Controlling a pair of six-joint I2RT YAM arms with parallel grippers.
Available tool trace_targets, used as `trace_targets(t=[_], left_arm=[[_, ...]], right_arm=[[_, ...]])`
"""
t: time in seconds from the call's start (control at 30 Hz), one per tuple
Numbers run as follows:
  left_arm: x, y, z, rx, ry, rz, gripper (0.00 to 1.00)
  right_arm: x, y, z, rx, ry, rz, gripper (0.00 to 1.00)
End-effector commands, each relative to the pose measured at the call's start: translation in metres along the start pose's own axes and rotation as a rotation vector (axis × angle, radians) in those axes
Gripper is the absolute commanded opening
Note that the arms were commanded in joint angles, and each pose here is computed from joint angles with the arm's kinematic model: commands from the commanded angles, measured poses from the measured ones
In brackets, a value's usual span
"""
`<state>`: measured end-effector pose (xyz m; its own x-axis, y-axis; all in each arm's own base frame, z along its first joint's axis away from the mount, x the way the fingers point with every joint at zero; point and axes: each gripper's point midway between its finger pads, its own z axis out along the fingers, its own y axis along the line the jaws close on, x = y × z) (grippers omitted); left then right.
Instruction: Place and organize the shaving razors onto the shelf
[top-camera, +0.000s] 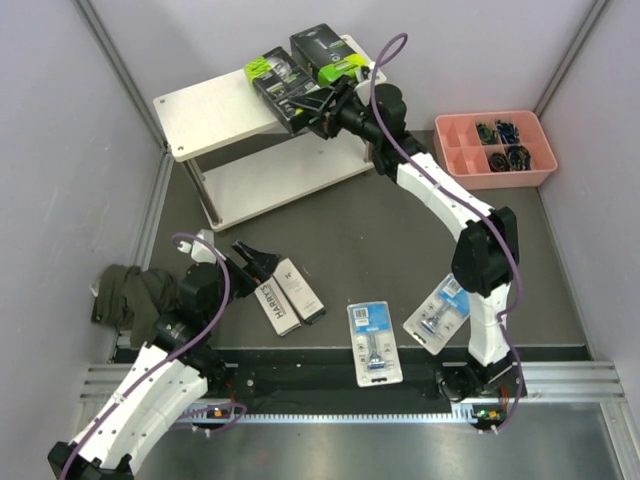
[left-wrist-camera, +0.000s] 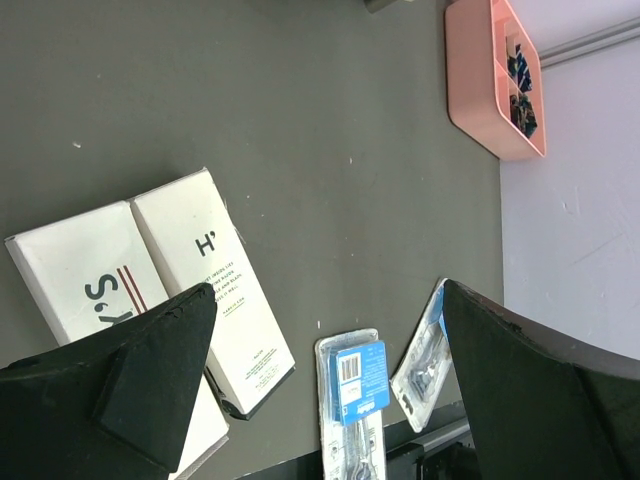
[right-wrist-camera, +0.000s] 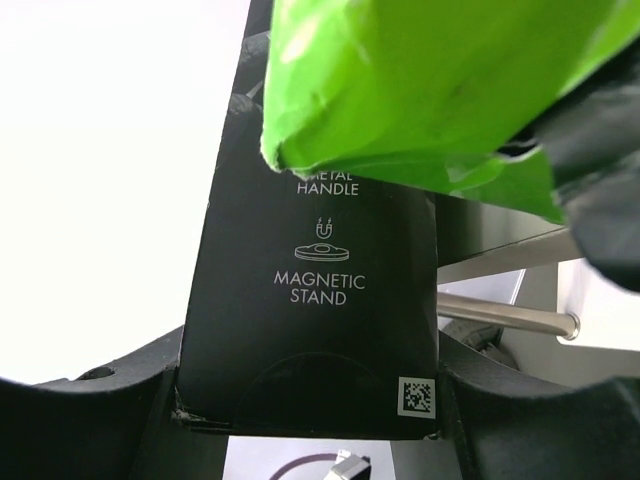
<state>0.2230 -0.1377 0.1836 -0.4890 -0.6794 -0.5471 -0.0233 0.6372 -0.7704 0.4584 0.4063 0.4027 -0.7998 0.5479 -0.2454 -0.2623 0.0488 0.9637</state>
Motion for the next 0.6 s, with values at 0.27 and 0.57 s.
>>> trace_targets(t=[0.27, 0.57], left_arm=[[0.000, -0.007, -0.001, 0.035, 0.007, 0.005, 0.99], [-0.027, -0.042, 0.002, 0.065, -0.010, 0.172, 0.97]], right_arm=[[-0.025, 0.057, -0.013, -0.141, -0.129, -0.045, 0.57], [-0.024, 0.053, -0.021, -0.098, -0.120, -0.042, 0.68]])
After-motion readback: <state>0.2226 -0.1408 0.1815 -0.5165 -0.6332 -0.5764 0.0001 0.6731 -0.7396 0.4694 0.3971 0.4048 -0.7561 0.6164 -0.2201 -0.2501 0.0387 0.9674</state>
